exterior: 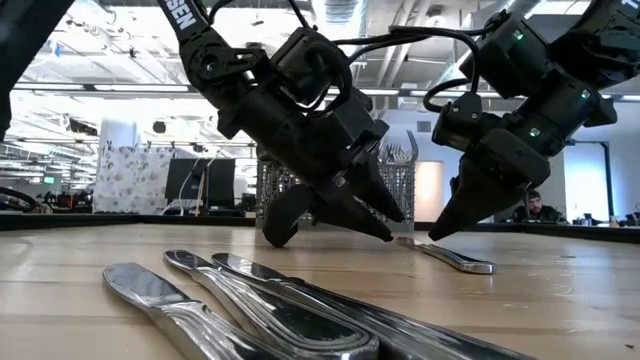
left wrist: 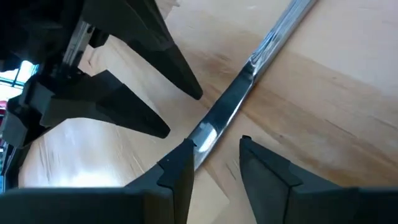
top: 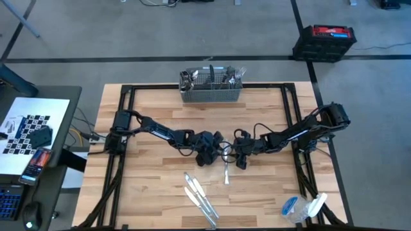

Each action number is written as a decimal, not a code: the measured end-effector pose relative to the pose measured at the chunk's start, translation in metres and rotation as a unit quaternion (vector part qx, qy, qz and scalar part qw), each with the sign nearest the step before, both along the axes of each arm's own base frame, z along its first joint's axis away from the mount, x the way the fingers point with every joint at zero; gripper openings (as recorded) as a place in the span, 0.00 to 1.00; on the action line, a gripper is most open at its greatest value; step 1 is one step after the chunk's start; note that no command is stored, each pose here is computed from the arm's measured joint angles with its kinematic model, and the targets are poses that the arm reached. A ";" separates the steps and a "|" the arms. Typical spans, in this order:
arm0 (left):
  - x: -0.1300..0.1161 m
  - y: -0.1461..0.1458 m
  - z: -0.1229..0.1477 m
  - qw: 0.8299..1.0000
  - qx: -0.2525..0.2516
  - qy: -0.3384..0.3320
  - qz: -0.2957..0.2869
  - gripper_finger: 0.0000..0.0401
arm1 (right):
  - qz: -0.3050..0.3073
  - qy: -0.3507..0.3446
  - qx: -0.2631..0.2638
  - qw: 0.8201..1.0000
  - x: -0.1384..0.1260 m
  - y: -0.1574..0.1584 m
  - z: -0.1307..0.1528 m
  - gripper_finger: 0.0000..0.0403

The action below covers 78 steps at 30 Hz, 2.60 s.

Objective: Sort silverware
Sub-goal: Put the silver table knife into the gray organizer

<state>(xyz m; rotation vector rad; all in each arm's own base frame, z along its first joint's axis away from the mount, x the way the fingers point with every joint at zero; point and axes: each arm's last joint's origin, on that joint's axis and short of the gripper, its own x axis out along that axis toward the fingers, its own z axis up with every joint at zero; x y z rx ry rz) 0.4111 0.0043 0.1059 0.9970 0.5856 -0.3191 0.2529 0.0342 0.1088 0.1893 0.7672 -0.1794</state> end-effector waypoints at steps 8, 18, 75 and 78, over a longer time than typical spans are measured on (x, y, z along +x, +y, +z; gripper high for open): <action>0.022 0.015 -0.009 1.000 -0.003 0.008 0.017 0.28 | -0.001 -0.002 0.000 1.000 0.000 -0.001 0.000 0.45; 0.035 0.016 -0.008 0.995 0.042 0.083 0.027 0.28 | -0.005 0.015 0.017 1.000 -0.002 0.000 -0.002 0.45; 0.024 0.000 0.001 0.987 -0.047 0.130 0.076 0.00 | -0.010 0.016 -0.034 0.999 0.000 -0.019 -0.003 0.41; 0.017 0.000 0.024 0.975 -0.117 0.126 0.142 0.01 | -0.024 0.007 -0.021 0.999 -0.008 -0.020 0.016 0.41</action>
